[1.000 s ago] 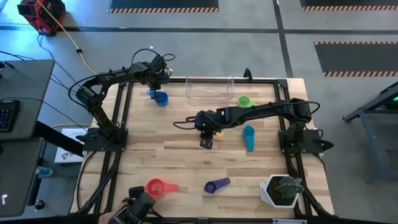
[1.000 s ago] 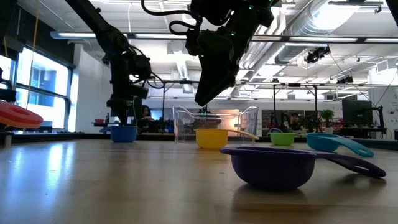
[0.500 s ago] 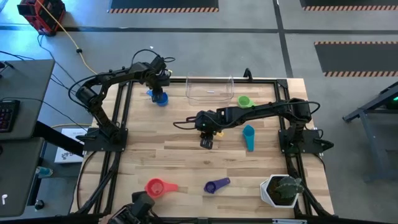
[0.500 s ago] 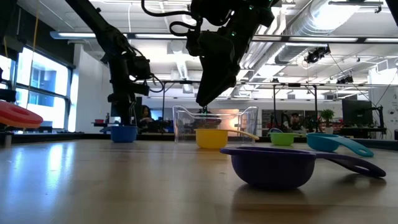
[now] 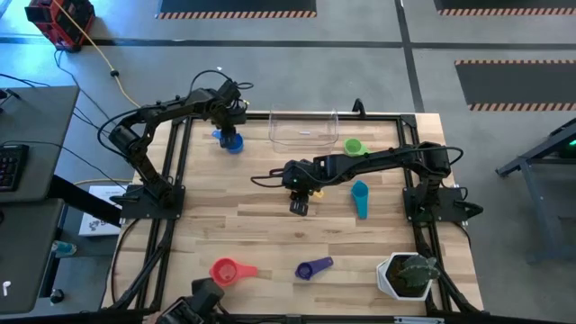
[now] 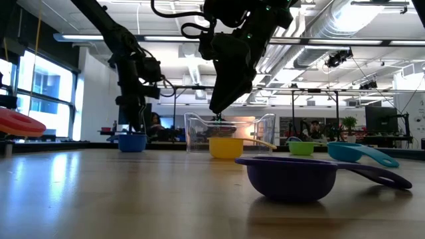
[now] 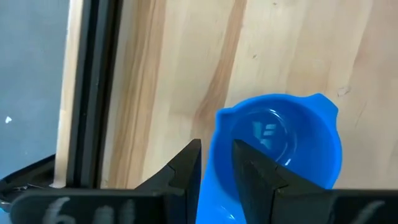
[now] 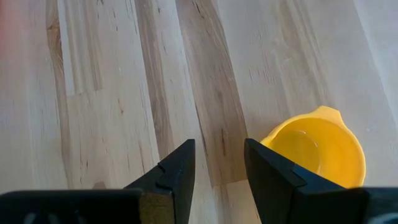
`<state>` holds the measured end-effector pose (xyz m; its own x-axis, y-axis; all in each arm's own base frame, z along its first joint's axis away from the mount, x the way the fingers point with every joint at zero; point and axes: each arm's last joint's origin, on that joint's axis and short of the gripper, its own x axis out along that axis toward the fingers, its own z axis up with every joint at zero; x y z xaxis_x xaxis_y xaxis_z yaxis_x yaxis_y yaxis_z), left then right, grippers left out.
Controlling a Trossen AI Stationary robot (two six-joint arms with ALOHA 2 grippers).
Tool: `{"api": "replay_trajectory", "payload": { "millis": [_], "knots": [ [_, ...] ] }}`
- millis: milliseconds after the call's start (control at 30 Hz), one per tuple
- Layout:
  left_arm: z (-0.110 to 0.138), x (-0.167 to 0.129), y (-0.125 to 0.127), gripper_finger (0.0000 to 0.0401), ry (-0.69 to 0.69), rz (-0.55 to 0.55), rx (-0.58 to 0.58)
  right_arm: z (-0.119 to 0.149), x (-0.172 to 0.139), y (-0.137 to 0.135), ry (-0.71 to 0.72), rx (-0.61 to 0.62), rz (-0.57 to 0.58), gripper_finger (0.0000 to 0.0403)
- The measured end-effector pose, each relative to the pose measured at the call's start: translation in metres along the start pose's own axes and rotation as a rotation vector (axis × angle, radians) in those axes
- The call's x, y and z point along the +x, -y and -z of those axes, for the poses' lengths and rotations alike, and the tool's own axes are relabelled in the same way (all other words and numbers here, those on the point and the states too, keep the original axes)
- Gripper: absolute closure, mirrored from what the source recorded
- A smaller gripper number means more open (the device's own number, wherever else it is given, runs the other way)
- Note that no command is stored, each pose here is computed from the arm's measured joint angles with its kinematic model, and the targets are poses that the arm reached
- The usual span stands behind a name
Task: Nest measuring cups in basket
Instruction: Stack the blue measuring cup into the red measuring cup
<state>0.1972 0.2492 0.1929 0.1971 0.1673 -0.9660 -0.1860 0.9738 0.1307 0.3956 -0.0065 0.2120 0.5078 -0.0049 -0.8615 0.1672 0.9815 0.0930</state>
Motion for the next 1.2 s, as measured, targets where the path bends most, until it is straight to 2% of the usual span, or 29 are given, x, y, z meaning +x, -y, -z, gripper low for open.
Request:
{"api": "replay_trajectory", "payload": {
  "millis": [100, 1200],
  "knots": [
    [0.0006, 0.0000, 0.0016, 0.0323, 0.007, 0.031, -0.001, 0.0000, 0.0000, -0.0001, 0.000, 0.000, 0.000, 0.0273],
    [-0.0021, 0.0078, 0.0002, 0.0323, 0.000, 0.020, -0.005, 0.0000, 0.0000, -0.0001, 0.000, 0.000, 0.000, 0.0273]
  ]
}}
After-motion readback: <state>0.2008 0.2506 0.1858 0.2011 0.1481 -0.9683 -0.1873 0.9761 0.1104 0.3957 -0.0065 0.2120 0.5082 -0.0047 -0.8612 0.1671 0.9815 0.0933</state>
